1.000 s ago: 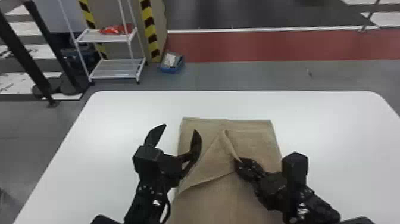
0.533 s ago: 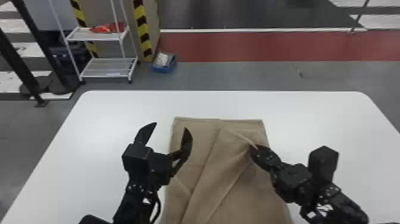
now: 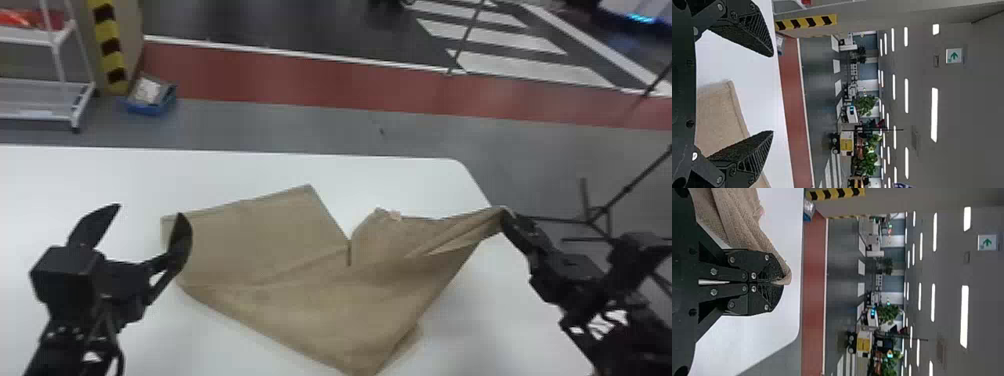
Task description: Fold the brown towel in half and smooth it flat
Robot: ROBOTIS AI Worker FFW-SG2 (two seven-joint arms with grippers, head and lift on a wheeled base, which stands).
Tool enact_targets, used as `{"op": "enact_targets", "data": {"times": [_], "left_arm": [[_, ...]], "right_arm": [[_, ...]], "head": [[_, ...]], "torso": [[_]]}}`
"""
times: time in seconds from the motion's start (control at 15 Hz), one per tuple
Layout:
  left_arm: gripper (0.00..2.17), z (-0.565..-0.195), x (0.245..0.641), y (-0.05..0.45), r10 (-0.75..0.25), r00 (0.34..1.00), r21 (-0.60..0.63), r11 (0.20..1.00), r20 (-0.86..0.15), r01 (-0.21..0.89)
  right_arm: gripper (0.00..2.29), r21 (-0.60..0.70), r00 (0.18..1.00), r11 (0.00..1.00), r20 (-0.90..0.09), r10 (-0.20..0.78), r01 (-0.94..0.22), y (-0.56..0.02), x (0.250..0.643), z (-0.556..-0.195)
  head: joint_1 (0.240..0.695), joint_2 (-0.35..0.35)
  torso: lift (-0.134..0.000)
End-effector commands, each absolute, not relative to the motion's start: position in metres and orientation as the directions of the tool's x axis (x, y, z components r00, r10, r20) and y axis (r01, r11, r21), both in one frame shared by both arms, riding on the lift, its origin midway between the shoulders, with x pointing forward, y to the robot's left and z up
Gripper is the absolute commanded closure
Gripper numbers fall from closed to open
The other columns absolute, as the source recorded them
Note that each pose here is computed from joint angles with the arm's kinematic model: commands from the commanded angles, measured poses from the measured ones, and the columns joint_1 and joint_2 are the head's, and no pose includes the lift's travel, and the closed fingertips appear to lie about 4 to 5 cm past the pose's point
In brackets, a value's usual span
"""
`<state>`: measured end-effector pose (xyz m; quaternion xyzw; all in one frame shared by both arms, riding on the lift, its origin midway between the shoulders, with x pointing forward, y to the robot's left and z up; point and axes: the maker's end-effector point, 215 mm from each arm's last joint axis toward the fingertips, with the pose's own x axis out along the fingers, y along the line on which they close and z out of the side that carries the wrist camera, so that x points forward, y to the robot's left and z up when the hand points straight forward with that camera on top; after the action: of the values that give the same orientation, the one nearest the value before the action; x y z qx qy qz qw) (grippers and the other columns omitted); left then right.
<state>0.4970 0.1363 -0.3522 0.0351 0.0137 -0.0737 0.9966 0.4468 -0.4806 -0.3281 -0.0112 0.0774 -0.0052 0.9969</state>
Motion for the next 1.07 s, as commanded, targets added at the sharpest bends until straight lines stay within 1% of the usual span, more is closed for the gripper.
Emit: {"op": "enact_targets", "data": {"times": [0.0,0.07,0.13,0.27,0.4,0.47,0.6,0.8,1.0], "left_arm": [[0.21,-0.354,0.5,0.124,-0.168,0.985,0.07,0.983,-0.035,0.17],[0.21,-0.357,0.5,0.119,-0.178,0.983,0.068,0.981,-0.041,0.18],[0.21,-0.362,0.501,0.116,-0.186,0.981,0.072,0.979,-0.053,0.19],[0.26,-0.376,0.504,0.11,-0.21,0.973,0.075,0.973,-0.094,0.217],[0.33,-0.409,0.501,0.098,-0.268,0.939,0.069,0.955,-0.217,0.288],[0.33,-0.424,0.503,0.097,-0.274,0.923,0.061,0.952,-0.269,0.3],[0.33,-0.438,0.509,0.1,-0.281,0.913,0.04,0.951,-0.295,0.306],[0.33,-0.447,0.52,0.103,-0.286,0.908,0.02,0.952,-0.306,0.306],[0.35,-0.452,0.528,0.104,-0.282,0.907,0.025,0.952,-0.313,0.305]], "right_arm": [[1.36,0.008,0.973,0.99,-0.187,-0.137,0.141,-0.547,0.443,-0.328],[1.36,0.044,0.956,0.983,-0.242,-0.165,0.18,-0.563,0.438,-0.342],[1.36,0.05,0.958,0.984,-0.243,-0.154,0.171,-0.561,0.437,-0.342],[1.36,0.037,0.964,0.993,-0.248,-0.096,0.108,-0.528,0.45,-0.352],[1.36,0.049,0.965,0.996,-0.258,-0.053,0.068,-0.503,0.459,-0.362],[1.36,0.05,0.964,0.998,-0.265,-0.034,0.049,-0.492,0.462,-0.365],[1.36,0.044,0.965,0.999,-0.264,0.007,0.005,-0.47,0.473,-0.366],[1.36,0.03,0.959,0.998,-0.276,0.057,-0.051,-0.439,0.485,-0.372],[1.36,0.024,0.954,0.996,-0.286,0.09,-0.087,-0.417,0.495,-0.378]], "head": [[0.695,-0.35],[0.695,-0.35],[0.695,-0.35],[0.695,-0.35],[0.695,-0.35],[0.695,-0.35],[0.695,-0.35],[0.695,-0.35],[0.695,-0.35]], "torso": [[-0.117],[-0.117],[-0.117],[-0.117],[-0.117],[-0.117],[-0.117],[-0.117],[-0.117]]}}
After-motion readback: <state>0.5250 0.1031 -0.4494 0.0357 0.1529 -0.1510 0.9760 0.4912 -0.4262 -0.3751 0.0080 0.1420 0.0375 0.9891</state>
